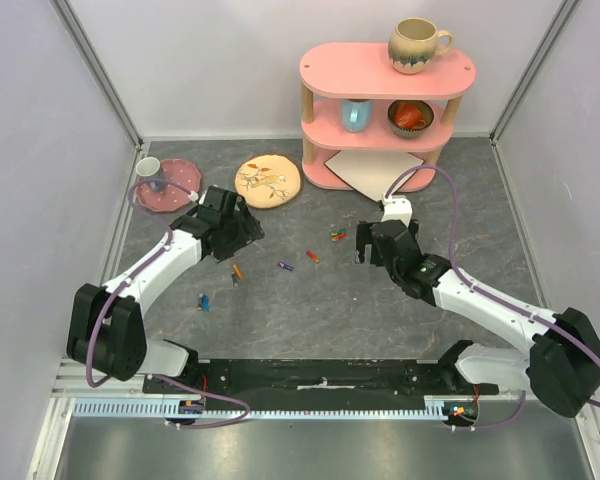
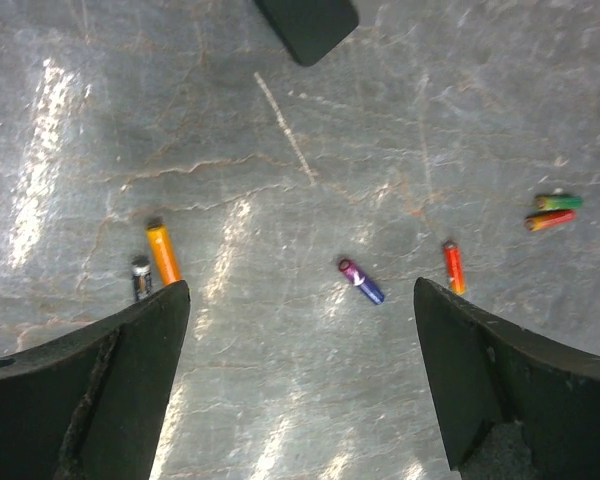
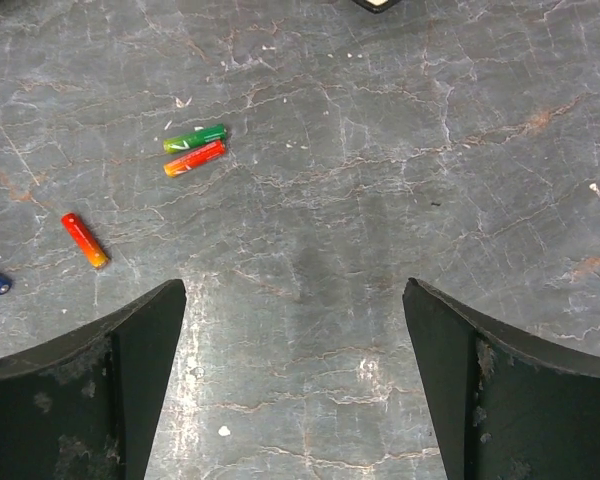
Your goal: Load the batteries into the remote control
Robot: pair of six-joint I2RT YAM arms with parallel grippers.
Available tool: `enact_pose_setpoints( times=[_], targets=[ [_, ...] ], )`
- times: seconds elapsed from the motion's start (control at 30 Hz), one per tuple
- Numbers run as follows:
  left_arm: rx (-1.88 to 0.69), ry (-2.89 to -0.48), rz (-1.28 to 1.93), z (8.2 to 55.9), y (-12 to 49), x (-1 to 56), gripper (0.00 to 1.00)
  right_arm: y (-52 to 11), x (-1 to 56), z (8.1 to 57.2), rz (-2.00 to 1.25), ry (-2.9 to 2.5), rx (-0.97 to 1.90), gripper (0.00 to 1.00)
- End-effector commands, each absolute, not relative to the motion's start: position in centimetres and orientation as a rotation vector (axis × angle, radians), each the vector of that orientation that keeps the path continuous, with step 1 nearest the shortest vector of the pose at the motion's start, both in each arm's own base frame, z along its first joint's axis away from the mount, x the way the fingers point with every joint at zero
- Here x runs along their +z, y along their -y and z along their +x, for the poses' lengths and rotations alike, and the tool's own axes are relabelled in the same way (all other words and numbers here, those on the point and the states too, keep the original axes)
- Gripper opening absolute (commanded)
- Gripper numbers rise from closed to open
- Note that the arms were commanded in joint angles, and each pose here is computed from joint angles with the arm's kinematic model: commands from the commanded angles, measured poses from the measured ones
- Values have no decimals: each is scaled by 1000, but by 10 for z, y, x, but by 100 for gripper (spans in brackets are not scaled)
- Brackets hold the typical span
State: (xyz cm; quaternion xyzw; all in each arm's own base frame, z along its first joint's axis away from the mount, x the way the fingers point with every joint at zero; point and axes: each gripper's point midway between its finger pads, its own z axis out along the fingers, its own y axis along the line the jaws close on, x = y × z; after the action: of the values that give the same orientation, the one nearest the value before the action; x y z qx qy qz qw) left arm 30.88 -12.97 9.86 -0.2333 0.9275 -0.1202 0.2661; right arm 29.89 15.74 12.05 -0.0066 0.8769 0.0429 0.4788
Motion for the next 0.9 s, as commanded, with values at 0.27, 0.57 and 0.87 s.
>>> enact_pose_setpoints(
  times=[0.27,0.57,0.87],
  targets=[
    [-245,-2285,-971,380,117,115,81,-163,164,298,10,-2069,195,98],
    [-160,-2256,-1265,407,68,81,75,-177,173,289,-15,-2067,328,98],
    [-141,-2274,-1275,434,61,59,71,-177,168,286,-45,-2077,322,98]
  ],
)
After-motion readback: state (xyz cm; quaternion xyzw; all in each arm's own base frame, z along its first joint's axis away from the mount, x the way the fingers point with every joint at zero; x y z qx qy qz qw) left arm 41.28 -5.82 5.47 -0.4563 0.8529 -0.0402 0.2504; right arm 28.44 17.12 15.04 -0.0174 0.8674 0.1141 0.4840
